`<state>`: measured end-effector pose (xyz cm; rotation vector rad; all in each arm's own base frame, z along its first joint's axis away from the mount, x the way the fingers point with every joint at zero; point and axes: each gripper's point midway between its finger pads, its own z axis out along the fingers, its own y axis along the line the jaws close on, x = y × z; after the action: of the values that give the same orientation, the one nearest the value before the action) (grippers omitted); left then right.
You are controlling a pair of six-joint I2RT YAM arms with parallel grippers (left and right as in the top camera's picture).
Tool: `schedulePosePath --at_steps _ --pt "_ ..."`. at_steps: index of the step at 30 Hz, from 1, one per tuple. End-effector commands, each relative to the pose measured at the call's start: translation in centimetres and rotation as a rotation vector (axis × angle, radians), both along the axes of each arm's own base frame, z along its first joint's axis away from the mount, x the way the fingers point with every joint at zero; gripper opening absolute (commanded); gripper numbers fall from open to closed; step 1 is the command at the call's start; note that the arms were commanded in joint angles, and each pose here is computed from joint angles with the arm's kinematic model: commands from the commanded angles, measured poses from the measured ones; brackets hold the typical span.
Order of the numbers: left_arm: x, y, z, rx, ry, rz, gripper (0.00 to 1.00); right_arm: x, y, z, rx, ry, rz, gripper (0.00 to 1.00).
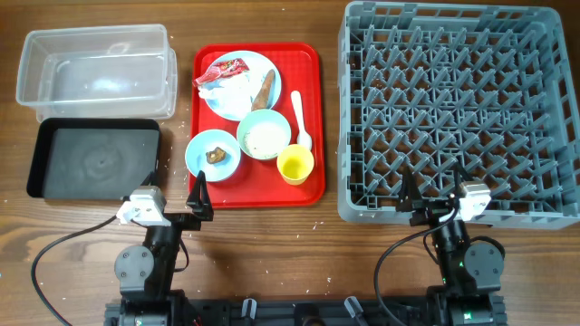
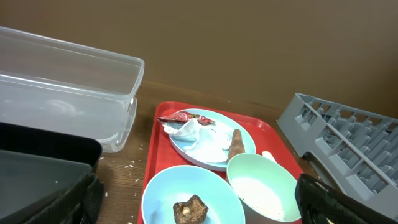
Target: Sort waste into correct bins and load items into the dishwasher rack
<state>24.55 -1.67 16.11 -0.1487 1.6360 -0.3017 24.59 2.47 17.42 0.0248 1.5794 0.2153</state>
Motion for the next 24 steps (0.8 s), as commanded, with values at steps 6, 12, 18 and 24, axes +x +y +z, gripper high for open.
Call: schedulePosePath --at_steps 6,12,18,24 --pt "-0.1 -0.3 -0.1 -0.005 -0.003 -0.013 1.00 -0.1 0.1 0.2 0.007 -0.010 0.009 1.00" --pt "-0.1 -0.3 -0.1 -0.006 -0.002 -0.013 1.00 -0.1 0.4 0.2 0.089 0.000 0.026 1.00" --pt "-0.1 -0.4 0.0 -0.006 -0.007 -0.021 1.00 -0.2 0.7 0.4 0.084 -0.002 0.040 1.00" --pt "0.0 -0.4 2.0 -0.003 -0.088 -0.020 1.00 -0.8 1.4 4.5 -0.031 -0.069 0.083 1.00"
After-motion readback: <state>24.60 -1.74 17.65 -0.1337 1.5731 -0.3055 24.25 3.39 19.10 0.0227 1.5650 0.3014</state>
